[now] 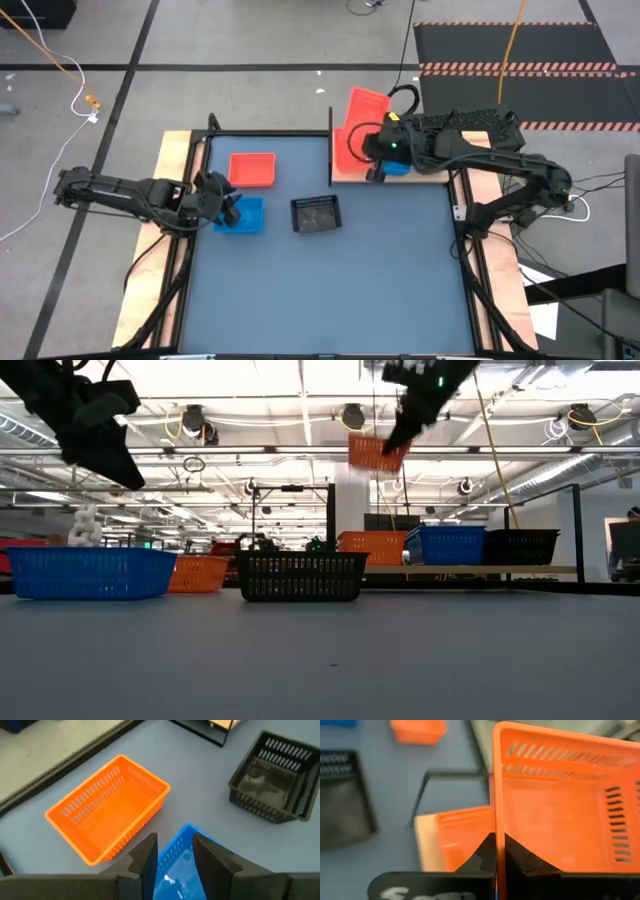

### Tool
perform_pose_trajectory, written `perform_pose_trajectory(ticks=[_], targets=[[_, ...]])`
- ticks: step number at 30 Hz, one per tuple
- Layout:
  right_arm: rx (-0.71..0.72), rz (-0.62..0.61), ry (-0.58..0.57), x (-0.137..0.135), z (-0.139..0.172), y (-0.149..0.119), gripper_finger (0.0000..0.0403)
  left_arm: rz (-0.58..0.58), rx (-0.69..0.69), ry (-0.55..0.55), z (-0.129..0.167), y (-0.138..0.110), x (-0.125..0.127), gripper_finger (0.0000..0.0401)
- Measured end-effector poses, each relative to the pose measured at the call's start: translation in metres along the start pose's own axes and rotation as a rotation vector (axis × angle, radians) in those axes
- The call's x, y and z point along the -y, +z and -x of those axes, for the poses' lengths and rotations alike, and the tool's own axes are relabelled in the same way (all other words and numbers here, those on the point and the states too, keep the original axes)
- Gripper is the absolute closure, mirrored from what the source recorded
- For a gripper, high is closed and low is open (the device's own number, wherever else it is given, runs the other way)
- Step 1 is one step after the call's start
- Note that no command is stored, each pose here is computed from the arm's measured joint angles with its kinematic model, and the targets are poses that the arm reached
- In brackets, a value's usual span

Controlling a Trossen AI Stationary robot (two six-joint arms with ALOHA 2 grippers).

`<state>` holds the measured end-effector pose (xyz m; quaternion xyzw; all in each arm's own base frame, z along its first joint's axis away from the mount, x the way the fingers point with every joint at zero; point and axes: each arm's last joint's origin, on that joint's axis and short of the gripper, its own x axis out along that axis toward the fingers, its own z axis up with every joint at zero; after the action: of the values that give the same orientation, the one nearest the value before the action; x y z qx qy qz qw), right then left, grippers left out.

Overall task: Stack baskets on shelf by color
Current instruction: Put the bottom orange basket on the shelf

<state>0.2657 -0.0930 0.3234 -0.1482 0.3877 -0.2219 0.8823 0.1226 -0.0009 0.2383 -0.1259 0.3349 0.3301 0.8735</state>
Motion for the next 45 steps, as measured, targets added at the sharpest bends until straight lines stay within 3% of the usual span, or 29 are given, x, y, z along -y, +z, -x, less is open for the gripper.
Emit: perform_pose_trajectory(ticks=[4,9,13,33,45], targets=[[-0.059,-0.01,0.09,0.001,-0.033,-0.027,0.0402,0.015,0.022,0.002,0.0,0.003,0.0,0.0274],[-0.101,0.028,0.123,-0.004,-0.051,-0.033,0.0403,0.041,0.041,-0.014,0.0,0.005,0.002,0.0274],[-0.039,0.054,0.204,-0.008,-0.055,-0.029,0.0403,0.044,0.045,-0.018,0.0,0.006,0.002,0.0274],[-0.07,0.113,0.206,-0.006,-0.066,-0.034,0.0403,0.086,0.043,-0.021,0.0,0.006,0.002,0.0274],[-0.129,0.133,0.204,-0.003,-0.076,-0.056,0.0391,0.083,0.04,-0.035,0.001,0.005,0.004,0.0274]])
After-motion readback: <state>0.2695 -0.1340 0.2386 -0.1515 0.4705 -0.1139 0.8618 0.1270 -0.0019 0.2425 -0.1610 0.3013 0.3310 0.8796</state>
